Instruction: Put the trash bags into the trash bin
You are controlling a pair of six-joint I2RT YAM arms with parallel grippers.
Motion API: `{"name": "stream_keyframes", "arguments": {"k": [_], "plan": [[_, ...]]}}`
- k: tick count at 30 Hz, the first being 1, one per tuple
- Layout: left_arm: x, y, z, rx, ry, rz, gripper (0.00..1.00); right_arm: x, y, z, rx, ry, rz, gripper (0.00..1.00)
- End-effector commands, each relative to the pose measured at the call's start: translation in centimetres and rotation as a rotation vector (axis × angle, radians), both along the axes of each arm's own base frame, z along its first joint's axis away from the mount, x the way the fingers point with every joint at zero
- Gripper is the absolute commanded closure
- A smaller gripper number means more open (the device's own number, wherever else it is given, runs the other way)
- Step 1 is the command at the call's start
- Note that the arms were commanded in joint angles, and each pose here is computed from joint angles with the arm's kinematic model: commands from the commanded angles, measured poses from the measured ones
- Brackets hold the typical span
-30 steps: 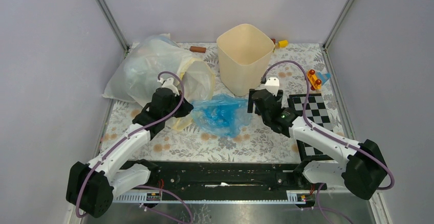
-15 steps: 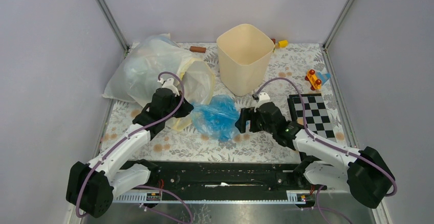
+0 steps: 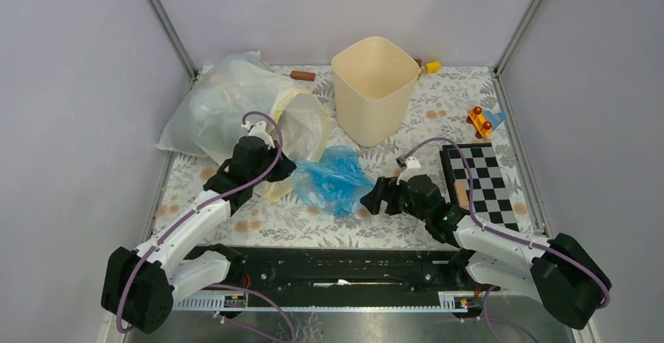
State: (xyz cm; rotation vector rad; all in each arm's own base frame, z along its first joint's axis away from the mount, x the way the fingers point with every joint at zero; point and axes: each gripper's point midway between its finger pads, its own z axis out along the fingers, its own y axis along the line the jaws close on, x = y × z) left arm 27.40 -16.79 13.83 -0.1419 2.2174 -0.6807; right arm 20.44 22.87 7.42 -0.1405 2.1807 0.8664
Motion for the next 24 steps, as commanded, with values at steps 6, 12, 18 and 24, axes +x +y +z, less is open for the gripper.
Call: {"name": "stream_keyframes", "arguments": {"k": [6,12,18,24], "plan": [[0.4,-0.4,1.3,-0.041,-0.048,-0.012,1.00,1.7,2.7,1.1,0.150,-0.020,-0.007,0.38],[0.5,-0.7,1.5,-0.047,-0.048,-0.023,1.00,2.9,4.6,2.2,0.174,-0.027,0.027,0.65],[0.7,-1.3,4.5,-0.054,-0.074,-0.059,1.00,4.9,3.5,9.5,0.221,-0.140,-0.085,1.00],[2.9,-3.3,19.4,-0.116,-0.262,-0.146,1.00,6.8,4.2,25.5,0.108,-0.310,-0.015,1.00]]}}
